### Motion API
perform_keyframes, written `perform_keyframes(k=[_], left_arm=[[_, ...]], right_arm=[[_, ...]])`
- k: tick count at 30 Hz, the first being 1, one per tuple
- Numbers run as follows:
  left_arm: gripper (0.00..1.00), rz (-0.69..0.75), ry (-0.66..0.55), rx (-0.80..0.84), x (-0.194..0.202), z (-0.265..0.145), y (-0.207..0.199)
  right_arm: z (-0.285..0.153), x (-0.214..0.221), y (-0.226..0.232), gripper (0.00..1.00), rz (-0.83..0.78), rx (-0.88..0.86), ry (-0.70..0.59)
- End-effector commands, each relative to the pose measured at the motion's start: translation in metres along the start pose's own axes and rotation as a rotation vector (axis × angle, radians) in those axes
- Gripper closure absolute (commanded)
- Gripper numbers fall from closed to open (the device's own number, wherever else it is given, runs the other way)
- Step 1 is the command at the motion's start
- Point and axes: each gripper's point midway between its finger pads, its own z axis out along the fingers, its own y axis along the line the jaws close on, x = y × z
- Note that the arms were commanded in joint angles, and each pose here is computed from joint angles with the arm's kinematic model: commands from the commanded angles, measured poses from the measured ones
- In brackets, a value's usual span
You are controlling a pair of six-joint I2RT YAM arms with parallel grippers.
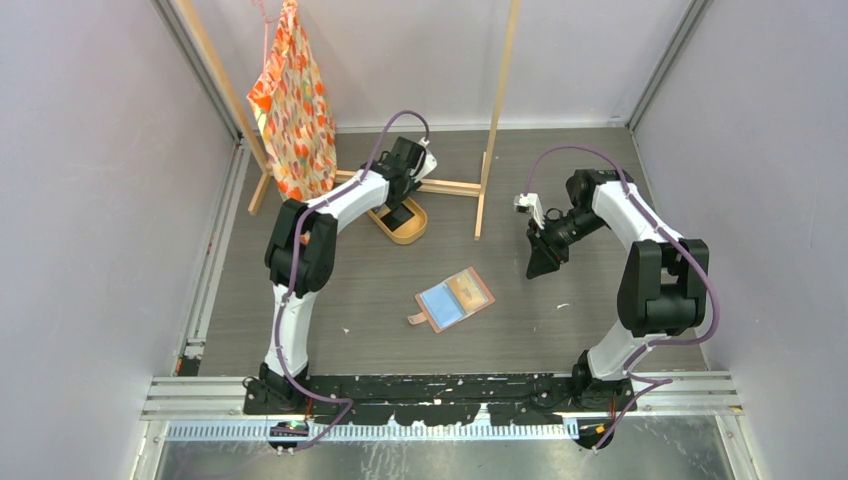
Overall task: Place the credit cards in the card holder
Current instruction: Pick up the credit card from the storage box.
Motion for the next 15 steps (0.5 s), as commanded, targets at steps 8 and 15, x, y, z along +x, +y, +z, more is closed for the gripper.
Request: perform_keyframes(k=[8, 15], left_arm=[[0.49, -0.062, -0.078, -0.098, -0.0191, -0.0204, 0.0337], [0.55, -0.066, -0.087, -0.1, -0.0213, -0.0237, 0.0345]], right_arm=[[-0.0051, -0.0101, -0.0006, 0.69, -0.027, -0.004, -0.022], [-0.0052, -0.0106, -0.0001, 0.69, -0.028, -0.008, -0.025]])
